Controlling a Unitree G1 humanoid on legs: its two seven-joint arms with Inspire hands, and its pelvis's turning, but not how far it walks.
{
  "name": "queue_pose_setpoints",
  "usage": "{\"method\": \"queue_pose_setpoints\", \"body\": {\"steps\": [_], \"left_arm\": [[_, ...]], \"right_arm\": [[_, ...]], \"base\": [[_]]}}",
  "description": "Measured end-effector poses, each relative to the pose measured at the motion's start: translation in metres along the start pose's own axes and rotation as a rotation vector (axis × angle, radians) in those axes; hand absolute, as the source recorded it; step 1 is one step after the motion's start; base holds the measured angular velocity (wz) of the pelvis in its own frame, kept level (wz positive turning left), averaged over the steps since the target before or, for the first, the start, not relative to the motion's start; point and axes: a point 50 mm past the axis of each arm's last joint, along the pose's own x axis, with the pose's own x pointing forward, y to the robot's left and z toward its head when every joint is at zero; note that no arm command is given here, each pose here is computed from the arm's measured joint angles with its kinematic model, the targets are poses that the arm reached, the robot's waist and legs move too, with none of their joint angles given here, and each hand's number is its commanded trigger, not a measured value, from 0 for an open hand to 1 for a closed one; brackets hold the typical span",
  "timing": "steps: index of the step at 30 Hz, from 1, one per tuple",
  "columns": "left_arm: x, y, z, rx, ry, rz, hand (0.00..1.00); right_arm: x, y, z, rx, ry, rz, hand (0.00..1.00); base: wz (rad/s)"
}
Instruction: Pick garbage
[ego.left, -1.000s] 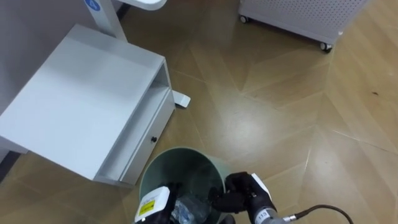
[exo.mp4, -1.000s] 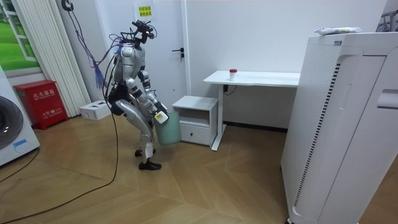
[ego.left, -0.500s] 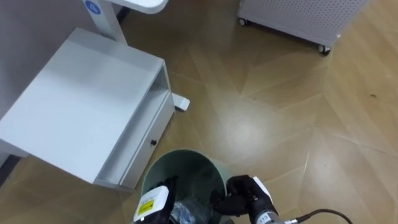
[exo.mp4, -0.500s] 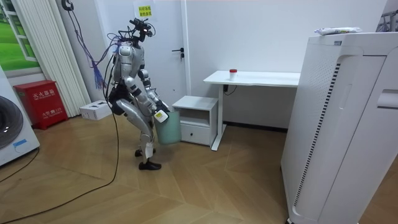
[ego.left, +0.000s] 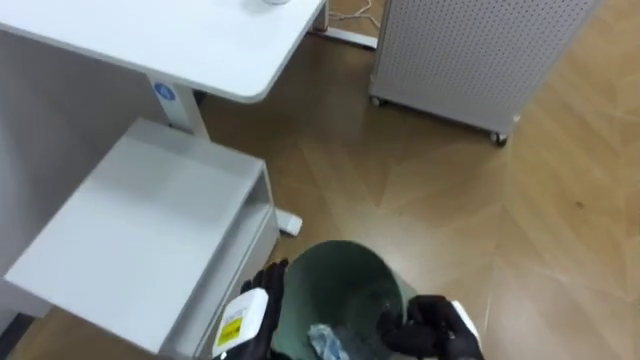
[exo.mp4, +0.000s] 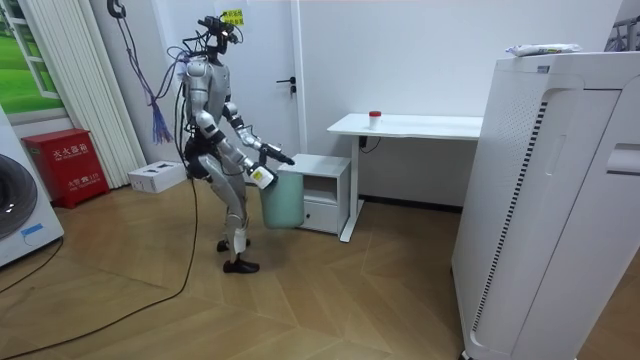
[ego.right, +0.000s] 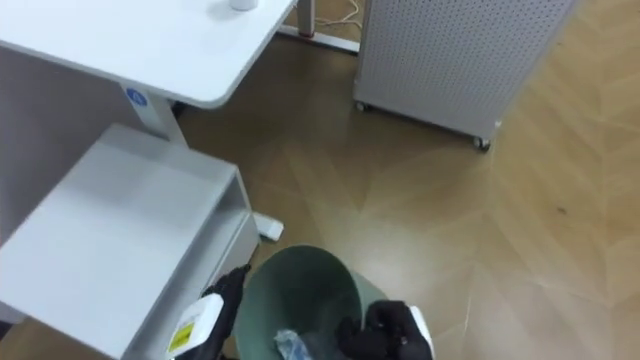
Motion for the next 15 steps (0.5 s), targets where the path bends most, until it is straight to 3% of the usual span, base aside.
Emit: {"method": "queue_pose_setpoints", "body": {"steps": [5,10,15], "left_arm": [[-0.014,0.011,0.003,-0.063,-0.063,0.057,0.0],[-0.016,0.032,0.014,-0.106,-0.148,0.146,0.0],[-0.03,0.047,0.011,-0.163,-0.141,0.233,0.0]], "right_arm": [[-0.011,-0.021,-0.012,0.0,0.003,-0.069,1.0],[-0.017,-0.033,-0.009,0.0,-0.038,-0.096,1.0],[-0.03,-0.04,-0.017,0.037,-0.043,-0.116,1.0]], "base": [[0.03],[0.02],[-0.06]]}}
